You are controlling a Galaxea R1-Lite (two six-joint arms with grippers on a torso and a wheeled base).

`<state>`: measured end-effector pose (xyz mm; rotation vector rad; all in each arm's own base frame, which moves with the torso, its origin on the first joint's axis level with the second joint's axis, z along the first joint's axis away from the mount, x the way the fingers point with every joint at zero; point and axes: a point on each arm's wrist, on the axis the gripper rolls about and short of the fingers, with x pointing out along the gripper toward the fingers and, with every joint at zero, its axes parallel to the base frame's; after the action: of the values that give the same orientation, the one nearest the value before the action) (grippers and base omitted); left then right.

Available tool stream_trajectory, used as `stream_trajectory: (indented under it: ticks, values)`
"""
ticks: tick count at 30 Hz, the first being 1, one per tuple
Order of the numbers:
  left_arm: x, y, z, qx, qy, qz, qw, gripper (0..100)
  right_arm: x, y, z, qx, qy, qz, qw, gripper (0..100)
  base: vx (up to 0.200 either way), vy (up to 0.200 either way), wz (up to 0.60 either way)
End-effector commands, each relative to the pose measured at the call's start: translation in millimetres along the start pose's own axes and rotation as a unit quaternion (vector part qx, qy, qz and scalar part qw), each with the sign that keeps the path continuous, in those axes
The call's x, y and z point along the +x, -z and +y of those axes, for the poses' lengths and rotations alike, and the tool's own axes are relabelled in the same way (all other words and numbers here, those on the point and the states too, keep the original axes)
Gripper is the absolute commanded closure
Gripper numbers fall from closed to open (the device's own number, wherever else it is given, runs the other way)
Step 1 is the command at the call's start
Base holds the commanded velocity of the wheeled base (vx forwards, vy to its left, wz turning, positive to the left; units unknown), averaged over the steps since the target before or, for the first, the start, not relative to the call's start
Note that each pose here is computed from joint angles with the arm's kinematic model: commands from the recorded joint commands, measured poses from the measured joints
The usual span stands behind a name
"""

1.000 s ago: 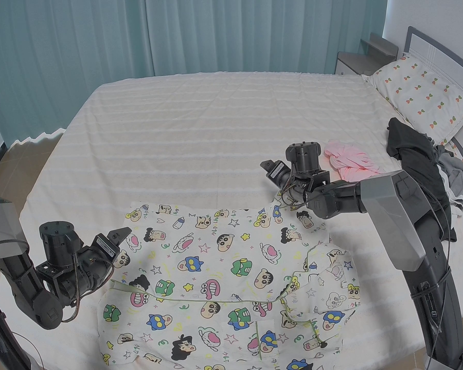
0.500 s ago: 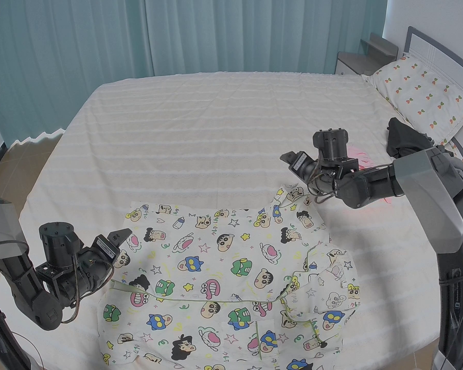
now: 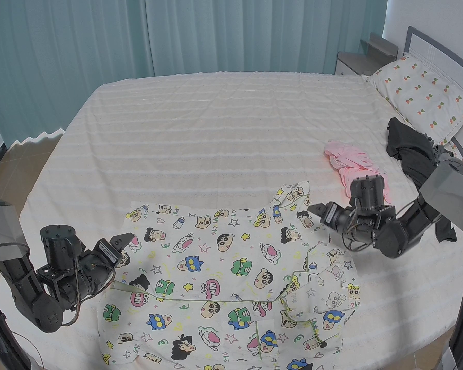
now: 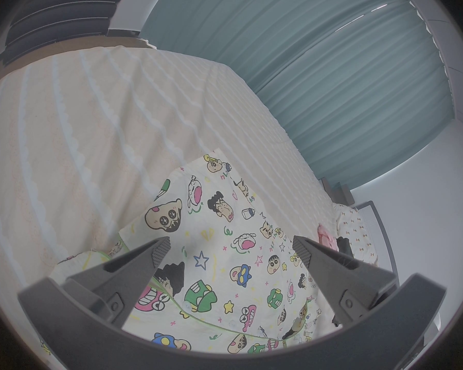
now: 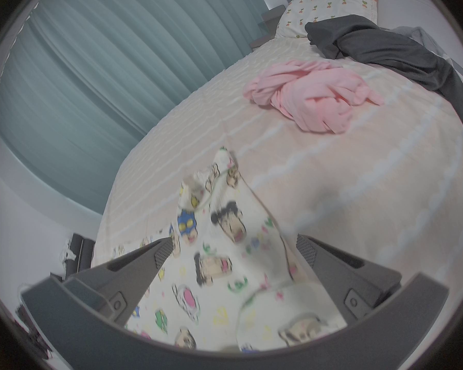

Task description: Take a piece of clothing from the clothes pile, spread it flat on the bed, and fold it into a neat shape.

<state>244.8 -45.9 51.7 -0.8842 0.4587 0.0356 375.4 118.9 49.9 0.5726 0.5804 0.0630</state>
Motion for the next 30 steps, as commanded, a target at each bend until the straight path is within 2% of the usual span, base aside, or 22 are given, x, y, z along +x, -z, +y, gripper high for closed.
stream_trajectory:
  ticks: [1, 5, 12, 22, 23, 24, 26, 27, 28, 30]
  values:
    - [-1.2, 5.2, 1.1, 0.011, -0.004, 0.011, 0.9999, 0, -87.7, 52.2, -24.6, -0.054, -0.035, 0.028, 0.9975, 0, 0.000, 0.000, 0.00]
    - [-1.2, 6.9, -0.1, 0.012, -0.003, 0.012, 0.9999, 0, -102.2, 67.9, -22.5, -0.066, -0.032, 0.046, 0.9963, 0, -0.100, 0.000, 0.00]
    - [-1.8, 8.4, 1.2, 0.013, -0.005, 0.016, 0.9998, 0, -126.4, 88.4, -27.3, -0.062, -0.030, 0.043, 0.9967, 0, -0.200, 0.000, 0.00]
    - [-7.7, 9.7, 4.5, 0.021, -0.006, 0.018, 0.9996, 0, -144.2, 98.9, -45.1, -0.059, -0.018, 0.052, 0.9967, 0, -0.200, 0.000, 0.00]
    - [-9.4, 8.5, 6.0, 0.044, -0.005, 0.015, 0.9989, 0, -145.0, 100.3, -45.8, -0.059, -0.018, 0.055, 0.9966, 0, -0.200, 0.000, 0.00]
    - [-15.0, 7.9, 13.2, 0.094, -0.019, 0.018, 0.9952, 0, -146.1, 101.8, -47.0, -0.060, -0.016, 0.059, 0.9964, 0, -0.200, 0.000, 0.00]
    - [-23.0, 9.0, 21.9, 0.143, -0.032, 0.032, 0.9887, 0, -146.9, 102.8, -48.2, -0.059, -0.014, 0.062, 0.9962, 0, 0.000, 0.000, 0.00]
    - [-23.7, 8.9, 22.3, 0.146, -0.031, 0.034, 0.9882, 0, -146.9, 102.8, -48.2, -0.059, -0.014, 0.062, 0.9962, 0, 0.000, 0.000, 0.00]
    - [-35.4, 9.6, 32.8, 0.187, -0.030, 0.066, 0.9797, 0, -147.2, 103.9, -49.3, -0.060, -0.012, 0.065, 0.9960, 0, 0.000, 0.000, 0.00]
    - [-38.4, 2.5, 39.7, 0.206, -0.033, 0.075, 0.9751, 0, -146.6, 106.0, -51.1, -0.062, -0.007, 0.071, 0.9955, 0, 0.000, 0.000, 0.00]
